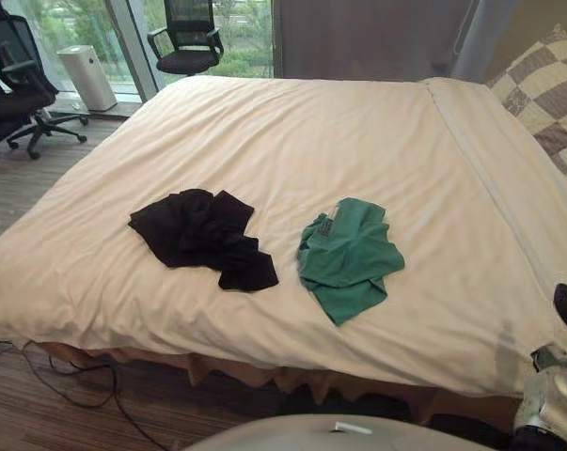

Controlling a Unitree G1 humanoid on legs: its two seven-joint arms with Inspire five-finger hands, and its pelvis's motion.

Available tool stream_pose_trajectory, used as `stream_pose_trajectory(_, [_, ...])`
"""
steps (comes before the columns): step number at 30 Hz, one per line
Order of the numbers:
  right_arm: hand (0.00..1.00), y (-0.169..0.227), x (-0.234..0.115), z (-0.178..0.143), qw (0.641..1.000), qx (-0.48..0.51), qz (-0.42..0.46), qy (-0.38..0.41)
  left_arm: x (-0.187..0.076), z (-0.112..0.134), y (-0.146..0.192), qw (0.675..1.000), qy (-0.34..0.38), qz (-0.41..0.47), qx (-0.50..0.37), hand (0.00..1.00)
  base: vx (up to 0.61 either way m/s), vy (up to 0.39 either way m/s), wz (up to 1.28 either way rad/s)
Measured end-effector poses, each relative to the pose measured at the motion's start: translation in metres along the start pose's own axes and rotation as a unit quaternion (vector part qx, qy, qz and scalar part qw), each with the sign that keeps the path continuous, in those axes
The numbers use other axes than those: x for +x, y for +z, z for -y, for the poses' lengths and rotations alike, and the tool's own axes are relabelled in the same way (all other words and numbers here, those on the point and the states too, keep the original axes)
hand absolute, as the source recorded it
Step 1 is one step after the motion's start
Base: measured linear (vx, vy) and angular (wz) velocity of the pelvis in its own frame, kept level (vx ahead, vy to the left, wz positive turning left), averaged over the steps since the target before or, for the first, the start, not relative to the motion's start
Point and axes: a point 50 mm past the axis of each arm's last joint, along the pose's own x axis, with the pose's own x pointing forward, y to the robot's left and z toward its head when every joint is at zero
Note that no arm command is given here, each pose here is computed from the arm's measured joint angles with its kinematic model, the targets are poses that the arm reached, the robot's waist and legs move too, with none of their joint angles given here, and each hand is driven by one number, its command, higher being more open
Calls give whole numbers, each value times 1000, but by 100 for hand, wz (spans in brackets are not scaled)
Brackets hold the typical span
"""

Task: Tidy up the quilt and then pick up the clothes from the bed and put them into the laundry hamper

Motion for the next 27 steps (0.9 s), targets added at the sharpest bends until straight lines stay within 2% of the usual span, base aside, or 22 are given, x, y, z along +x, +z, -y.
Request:
stream_pose_trajectory(1, [100,1,-2,-5,1000,4,-1,2,-11,9,0,1000,-8,-12,-18,100,-63,-5,0])
stream_pose_trajectory(2, [100,9,-7,-14,1000,12,11,8,-42,25,1,997,-45,-40,-51,100,-121,15,-18])
stream_pose_trajectory(3, [100,25,-16,-35,997,12,51,53,-81,33,1,988,-121,-71,-61,100,-145,27,-30])
stream_pose_trajectory(4, [100,34,-22,-45,994,13,76,82,-100,37,0,980,-163,-91,-64,100,-159,38,-46])
stream_pose_trajectory(6, [100,65,-44,-83,972,24,150,180,-162,55,-1,934,-312,-156,-70,100,-119,17,-36])
stream_pose_trajectory(7, [100,80,-56,-99,957,37,185,219,-191,65,1,901,-381,-189,-83,100,-89,4,-28])
stream_pose_trajectory(9, [100,96,-70,-107,937,51,224,262,-198,70,1,868,-465,-164,-53,100,-14,6,-39])
stream_pose_trajectory(10, [100,102,-71,-105,930,57,241,272,-184,73,1,857,-489,-153,-60,100,75,-8,-25])
stream_pose_trajectory(12, [100,99,-73,-99,931,45,246,266,-194,79,6,851,-491,-165,-82,100,89,-8,2])
stream_pose_trajectory(14, [100,89,-81,-96,926,19,241,289,-234,73,30,816,-535,-184,-115,100,110,26,7])
stream_pose_trajectory(17, [100,83,-97,-111,909,-4,236,342,-265,68,37,773,-599,-183,-98,100,59,16,-1])
stream_pose_trajectory(20, [100,80,-101,-115,903,-12,229,364,-268,68,32,770,-609,-175,-68,100,11,-1,-9])
stream_pose_trajectory(27, [100,79,-100,-114,904,-26,232,359,-257,73,11,789,-590,-171,-3,100,-40,7,-12])
